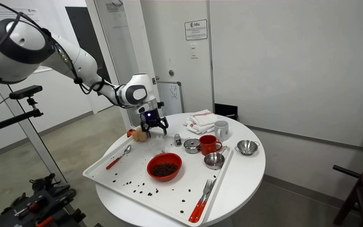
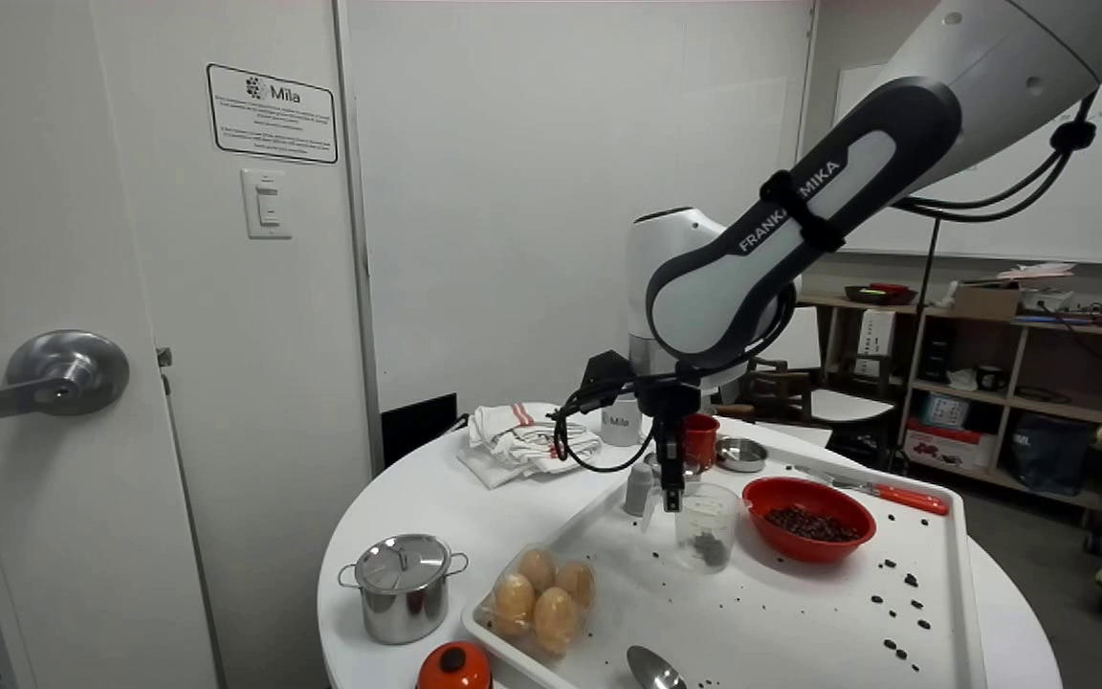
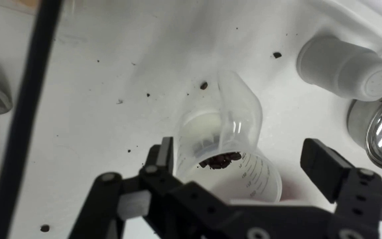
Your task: Pour the contents of the cup into the bowl
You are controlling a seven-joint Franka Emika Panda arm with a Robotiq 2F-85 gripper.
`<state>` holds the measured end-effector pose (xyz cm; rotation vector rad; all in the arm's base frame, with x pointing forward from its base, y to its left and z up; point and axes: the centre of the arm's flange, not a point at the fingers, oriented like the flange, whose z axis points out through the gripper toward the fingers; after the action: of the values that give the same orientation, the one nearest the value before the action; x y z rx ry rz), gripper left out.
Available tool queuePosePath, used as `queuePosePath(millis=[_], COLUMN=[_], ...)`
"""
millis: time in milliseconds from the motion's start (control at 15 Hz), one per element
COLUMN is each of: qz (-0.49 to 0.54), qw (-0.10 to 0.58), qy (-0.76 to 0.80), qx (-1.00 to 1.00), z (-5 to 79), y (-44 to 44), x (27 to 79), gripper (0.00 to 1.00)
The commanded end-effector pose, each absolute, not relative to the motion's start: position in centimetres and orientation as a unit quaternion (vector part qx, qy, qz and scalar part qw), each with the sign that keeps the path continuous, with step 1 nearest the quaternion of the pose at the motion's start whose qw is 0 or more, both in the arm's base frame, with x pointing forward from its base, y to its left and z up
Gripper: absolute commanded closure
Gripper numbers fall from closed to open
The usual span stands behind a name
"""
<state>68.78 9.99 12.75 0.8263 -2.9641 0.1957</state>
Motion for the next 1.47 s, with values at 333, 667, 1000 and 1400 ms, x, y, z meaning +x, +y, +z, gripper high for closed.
queuePosePath(millis=[333, 667, 1000, 1400], qz=[0.056, 0.055, 0.067, 0.035], qw=[0.031, 0.031, 0.016, -0.01], qy=[-0.958, -0.957, -0.945, -0.931], qx=[0.279, 0.285, 0.32, 0.364], z=[12.1, 12.1, 15.7, 20.7], y=[10.5, 10.4, 9.3, 6.5], x=[69.9, 70.1, 69.1, 66.9], gripper=[0.67, 0.89, 0.89, 0.89])
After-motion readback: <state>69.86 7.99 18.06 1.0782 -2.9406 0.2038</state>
